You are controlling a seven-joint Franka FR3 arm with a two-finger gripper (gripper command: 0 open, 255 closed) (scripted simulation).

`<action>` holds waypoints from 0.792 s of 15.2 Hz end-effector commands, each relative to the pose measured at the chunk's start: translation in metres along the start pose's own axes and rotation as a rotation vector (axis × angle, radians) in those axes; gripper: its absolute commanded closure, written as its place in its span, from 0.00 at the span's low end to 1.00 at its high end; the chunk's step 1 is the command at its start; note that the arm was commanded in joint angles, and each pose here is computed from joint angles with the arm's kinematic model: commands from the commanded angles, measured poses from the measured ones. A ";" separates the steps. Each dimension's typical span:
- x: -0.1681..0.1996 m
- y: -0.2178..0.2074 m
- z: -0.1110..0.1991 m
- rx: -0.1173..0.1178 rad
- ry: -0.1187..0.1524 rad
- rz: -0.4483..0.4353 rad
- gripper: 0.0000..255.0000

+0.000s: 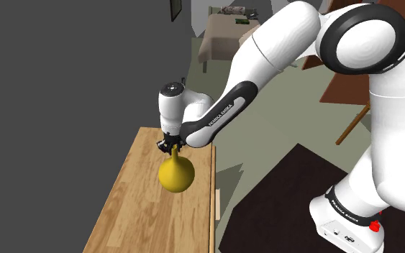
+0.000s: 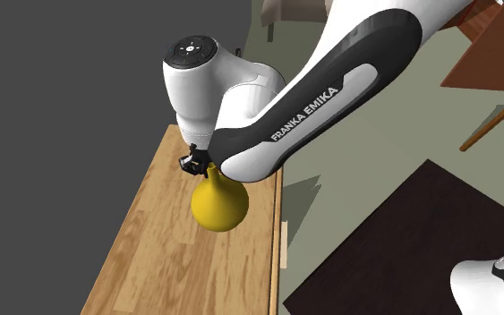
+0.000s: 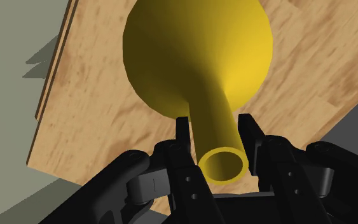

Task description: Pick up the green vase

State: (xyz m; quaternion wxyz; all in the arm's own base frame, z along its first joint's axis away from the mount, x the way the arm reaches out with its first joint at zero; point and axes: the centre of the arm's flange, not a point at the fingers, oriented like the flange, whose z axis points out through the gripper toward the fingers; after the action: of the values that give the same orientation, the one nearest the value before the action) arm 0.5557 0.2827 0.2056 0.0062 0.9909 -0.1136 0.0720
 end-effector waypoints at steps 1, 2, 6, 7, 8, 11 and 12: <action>0.000 0.000 0.000 0.000 -0.001 0.000 1.00; 0.000 0.000 0.000 0.000 -0.001 0.000 1.00; 0.001 0.000 -0.005 0.000 -0.001 0.000 1.00; 0.001 0.000 -0.010 0.000 -0.001 0.000 1.00; 0.002 0.000 -0.016 0.000 -0.001 0.000 1.00; 0.004 0.000 -0.031 0.000 -0.001 0.000 1.00; 0.005 0.000 -0.036 0.000 -0.001 0.000 1.00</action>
State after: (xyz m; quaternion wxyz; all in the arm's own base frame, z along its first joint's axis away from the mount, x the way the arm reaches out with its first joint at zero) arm 0.5559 0.2835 0.2351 0.0066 0.9910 -0.1136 0.0709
